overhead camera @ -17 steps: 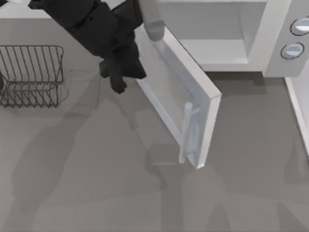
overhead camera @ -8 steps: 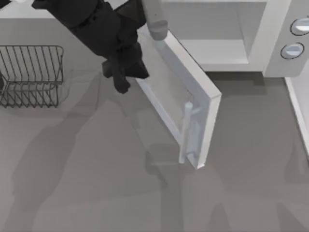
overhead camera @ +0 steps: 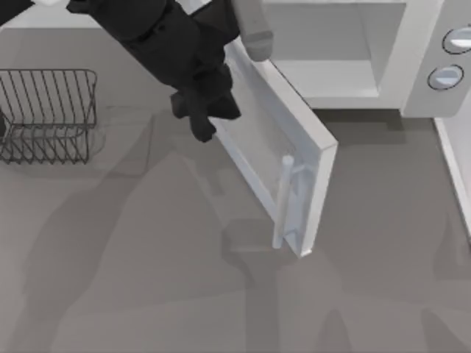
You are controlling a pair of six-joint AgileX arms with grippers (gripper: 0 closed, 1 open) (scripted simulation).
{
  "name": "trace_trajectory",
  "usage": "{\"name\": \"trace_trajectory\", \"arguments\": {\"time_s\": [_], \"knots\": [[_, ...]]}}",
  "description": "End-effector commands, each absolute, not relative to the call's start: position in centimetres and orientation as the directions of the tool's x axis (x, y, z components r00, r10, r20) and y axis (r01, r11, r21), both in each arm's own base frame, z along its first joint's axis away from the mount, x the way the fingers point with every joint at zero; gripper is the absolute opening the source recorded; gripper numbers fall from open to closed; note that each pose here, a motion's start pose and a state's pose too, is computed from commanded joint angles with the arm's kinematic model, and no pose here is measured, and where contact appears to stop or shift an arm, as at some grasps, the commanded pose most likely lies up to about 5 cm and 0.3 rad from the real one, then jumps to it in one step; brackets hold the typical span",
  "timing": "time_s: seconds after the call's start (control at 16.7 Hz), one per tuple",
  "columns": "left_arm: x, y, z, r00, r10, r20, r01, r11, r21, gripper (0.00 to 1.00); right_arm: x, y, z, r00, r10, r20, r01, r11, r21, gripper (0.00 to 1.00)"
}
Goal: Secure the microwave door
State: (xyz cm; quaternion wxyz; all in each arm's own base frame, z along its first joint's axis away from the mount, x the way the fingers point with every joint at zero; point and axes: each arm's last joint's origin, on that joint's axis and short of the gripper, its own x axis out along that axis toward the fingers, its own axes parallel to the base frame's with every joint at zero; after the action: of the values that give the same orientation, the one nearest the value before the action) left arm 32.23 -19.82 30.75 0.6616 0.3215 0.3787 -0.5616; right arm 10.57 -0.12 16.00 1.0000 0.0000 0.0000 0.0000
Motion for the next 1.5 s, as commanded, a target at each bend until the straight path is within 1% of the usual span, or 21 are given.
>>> {"name": "trace_trajectory", "arguments": {"time_s": [0.18,0.48,0.72,1.08,1.5], "knots": [[32.2,-19.7,30.8,0.083,-0.5,-0.862,0.986,0.165,-0.001,0.0,10.6,-0.1,16.0,1.0,0.0,0.0,0.0,1.0,0.0,1.0],[32.2,-21.6,30.8,0.084,-0.5,-0.862,0.986,0.167,-0.001,0.0,10.6,-0.1,16.0,1.0,0.0,0.0,0.0,1.0,0.0,1.0],[32.2,-21.5,30.8,0.084,-0.5,-0.862,0.986,0.169,-0.002,0.0,10.6,-0.1,16.0,1.0,0.0,0.0,0.0,1.0,0.0,1.0],[32.2,-23.3,30.8,0.082,-0.499,-0.863,0.986,0.169,-0.004,0.0,10.6,-0.1,16.0,1.0,0.0,0.0,0.0,1.0,0.0,1.0],[32.2,-24.0,30.8,0.081,-0.498,-0.863,0.985,0.171,-0.006,0.0,10.6,-0.1,16.0,1.0,0.0,0.0,0.0,1.0,0.0,1.0]]}}
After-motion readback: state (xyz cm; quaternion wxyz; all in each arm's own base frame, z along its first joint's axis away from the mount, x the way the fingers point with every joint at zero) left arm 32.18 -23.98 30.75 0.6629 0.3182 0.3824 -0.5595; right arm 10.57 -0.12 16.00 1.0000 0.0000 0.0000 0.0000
